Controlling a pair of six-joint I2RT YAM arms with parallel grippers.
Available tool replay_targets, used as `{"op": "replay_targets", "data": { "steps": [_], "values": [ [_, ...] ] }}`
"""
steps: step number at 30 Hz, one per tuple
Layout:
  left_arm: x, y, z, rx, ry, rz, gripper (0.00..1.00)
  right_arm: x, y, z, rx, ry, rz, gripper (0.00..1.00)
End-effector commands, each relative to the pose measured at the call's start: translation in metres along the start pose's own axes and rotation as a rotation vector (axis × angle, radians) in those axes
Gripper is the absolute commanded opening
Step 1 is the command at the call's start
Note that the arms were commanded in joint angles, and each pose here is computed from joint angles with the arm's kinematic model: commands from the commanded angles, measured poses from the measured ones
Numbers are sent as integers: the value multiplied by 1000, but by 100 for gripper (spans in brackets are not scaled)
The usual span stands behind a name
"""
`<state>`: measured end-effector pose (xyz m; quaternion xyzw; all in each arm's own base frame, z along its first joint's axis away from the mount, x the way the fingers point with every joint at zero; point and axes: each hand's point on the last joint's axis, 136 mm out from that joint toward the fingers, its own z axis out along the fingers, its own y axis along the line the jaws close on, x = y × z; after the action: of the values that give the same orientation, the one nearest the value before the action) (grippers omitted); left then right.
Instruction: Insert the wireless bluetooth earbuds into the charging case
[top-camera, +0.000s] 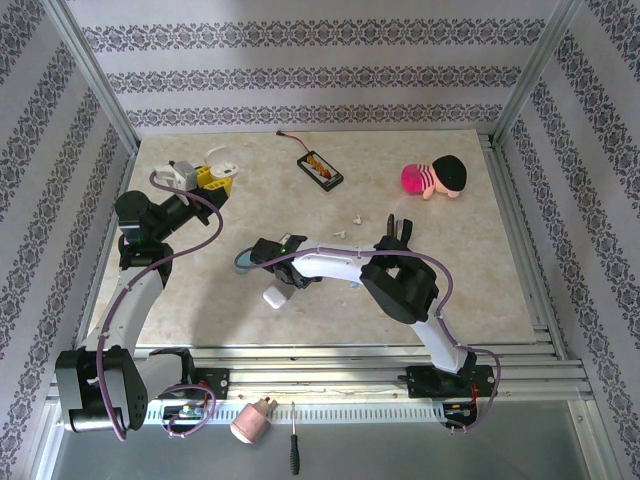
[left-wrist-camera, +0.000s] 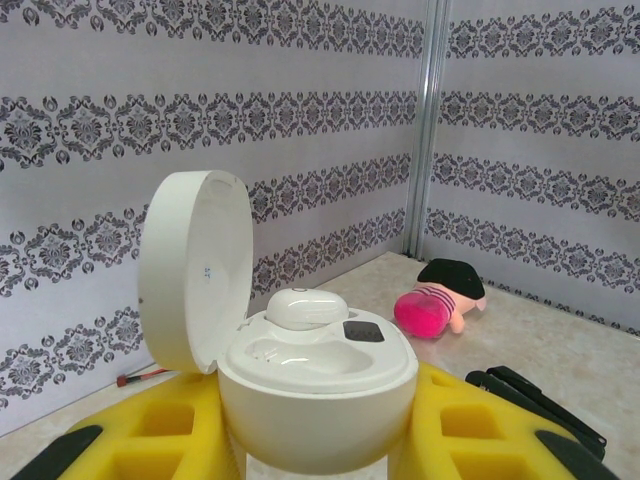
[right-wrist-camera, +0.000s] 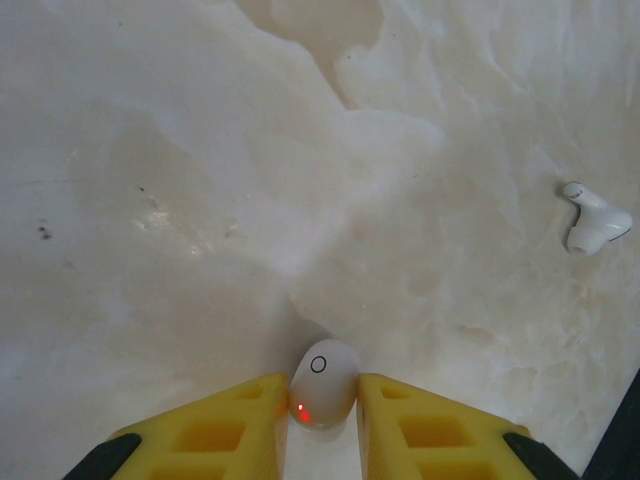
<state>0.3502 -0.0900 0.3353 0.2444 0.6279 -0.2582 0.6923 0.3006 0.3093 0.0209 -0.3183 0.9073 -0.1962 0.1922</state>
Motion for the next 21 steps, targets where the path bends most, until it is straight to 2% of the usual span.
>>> {"op": "replay_targets", "data": {
  "steps": [1,13,21],
  "values": [
    [-23,-3,-3,14,-60,52,23,7,-6,10,34,35,3,24],
    [-24,-5,-4,21,-60,49,23,5,-13,18,33,41,21,24],
    [-24,-7,-3,35,-66,43,23,-4,-25,-1,8,-15,82,20]
  ]
}}
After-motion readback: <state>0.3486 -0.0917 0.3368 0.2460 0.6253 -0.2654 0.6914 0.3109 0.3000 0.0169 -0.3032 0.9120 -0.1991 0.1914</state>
